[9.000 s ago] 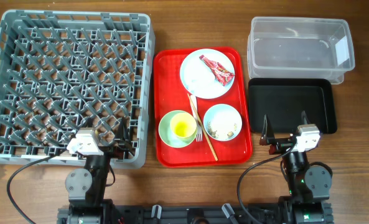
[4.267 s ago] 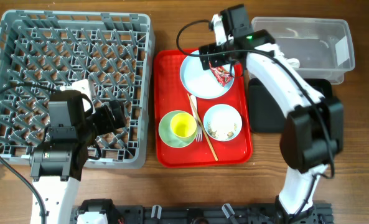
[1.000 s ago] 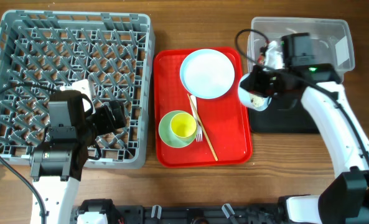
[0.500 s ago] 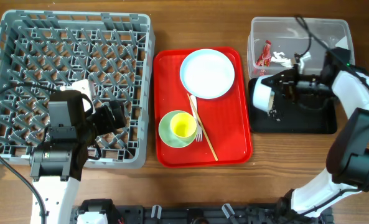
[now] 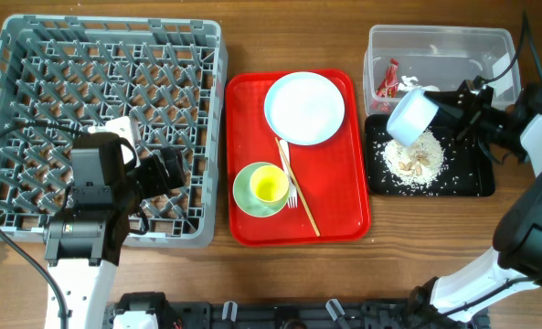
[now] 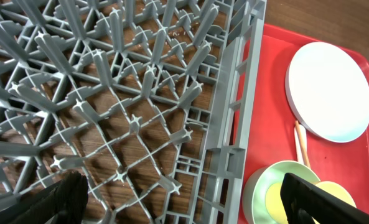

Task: Sort waste into correct bins and load items into the dishwasher rack
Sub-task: 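Tip the light blue bowl to pour rice onto the black tray, then set the empty light blue bowl back on the white plate with the right gripper, then grasp the yellow cup from the green bowl with the right gripper, then hand the yellow cup from the right gripper to the left gripper, then place the yellow cup into the dish rack with the left gripper, then grasp the green bowl on the red tray with the left gripper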

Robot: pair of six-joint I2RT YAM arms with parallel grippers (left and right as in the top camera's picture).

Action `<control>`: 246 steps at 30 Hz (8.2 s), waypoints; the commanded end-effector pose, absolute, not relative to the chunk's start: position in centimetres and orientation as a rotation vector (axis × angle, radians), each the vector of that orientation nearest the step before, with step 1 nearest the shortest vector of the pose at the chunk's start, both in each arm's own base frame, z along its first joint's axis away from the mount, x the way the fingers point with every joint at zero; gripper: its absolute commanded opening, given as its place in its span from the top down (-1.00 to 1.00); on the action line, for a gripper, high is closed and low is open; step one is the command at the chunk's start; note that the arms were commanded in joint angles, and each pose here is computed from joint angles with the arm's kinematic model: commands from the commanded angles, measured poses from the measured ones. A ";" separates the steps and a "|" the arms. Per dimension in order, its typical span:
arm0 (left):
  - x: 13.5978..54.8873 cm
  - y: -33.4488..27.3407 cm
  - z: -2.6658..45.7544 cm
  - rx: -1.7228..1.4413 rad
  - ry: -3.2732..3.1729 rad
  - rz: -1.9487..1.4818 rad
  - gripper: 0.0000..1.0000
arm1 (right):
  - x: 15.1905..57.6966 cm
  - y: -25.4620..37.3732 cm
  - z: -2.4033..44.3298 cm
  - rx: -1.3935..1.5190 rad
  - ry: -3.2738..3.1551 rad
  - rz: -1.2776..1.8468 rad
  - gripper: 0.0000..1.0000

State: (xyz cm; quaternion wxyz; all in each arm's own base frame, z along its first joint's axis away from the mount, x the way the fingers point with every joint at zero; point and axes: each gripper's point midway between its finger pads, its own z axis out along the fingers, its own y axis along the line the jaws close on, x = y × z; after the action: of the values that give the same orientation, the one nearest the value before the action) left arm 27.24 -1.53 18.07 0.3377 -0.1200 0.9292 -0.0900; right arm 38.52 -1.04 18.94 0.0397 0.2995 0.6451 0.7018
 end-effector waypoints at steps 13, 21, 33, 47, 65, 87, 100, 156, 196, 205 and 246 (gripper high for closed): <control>27.5 -1.9 19.1 -0.303 2.395 -0.260 -1.00 | 41.4 -3.1 16.0 1.102 2.086 1.890 0.91; 27.4 -1.9 19.0 -0.304 2.399 -0.260 -1.00 | 40.8 -1.6 18.1 0.682 2.060 1.887 0.91; 27.4 -1.9 19.0 -0.304 2.398 -0.259 -1.00 | 38.2 6.9 21.8 0.160 2.466 0.910 0.91; 27.4 -1.9 19.0 -0.304 2.398 -0.259 -1.00 | 40.3 26.4 8.8 -0.429 2.556 0.500 0.86; 27.4 -1.9 19.0 -0.304 2.398 -0.260 -1.00 | 29.3 24.4 13.6 -0.591 2.791 0.676 -0.22; 27.4 -1.9 19.0 -0.304 2.398 -0.260 -1.00 | 26.2 23.7 5.5 -0.399 3.109 0.534 0.91; 28.7 -8.2 20.4 -0.103 2.356 -0.722 -1.00 | 33.3 21.3 22.2 -0.247 2.596 1.050 0.91; 26.7 -21.2 34.7 0.850 1.549 -1.507 -0.38 | 28.5 24.2 32.0 -0.512 2.205 1.967 0.91; 27.5 5.3 22.0 -0.762 2.375 -0.323 0.92 | 33.9 12.4 19.7 0.046 2.732 0.867 0.27; 25.0 8.0 15.5 -0.962 2.655 -0.080 0.92 | 33.9 12.1 19.5 0.053 2.741 0.846 0.27; 28.7 -3.9 19.0 -0.512 2.777 -0.536 -0.89 | 33.0 11.7 18.9 0.076 2.792 0.812 0.28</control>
State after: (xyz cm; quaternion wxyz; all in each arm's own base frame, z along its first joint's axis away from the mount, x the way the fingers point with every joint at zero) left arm 28.56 -1.56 18.86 0.1379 -0.2216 0.9487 -0.1783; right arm 32.72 11.91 18.56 0.1054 0.0350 0.9522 0.2847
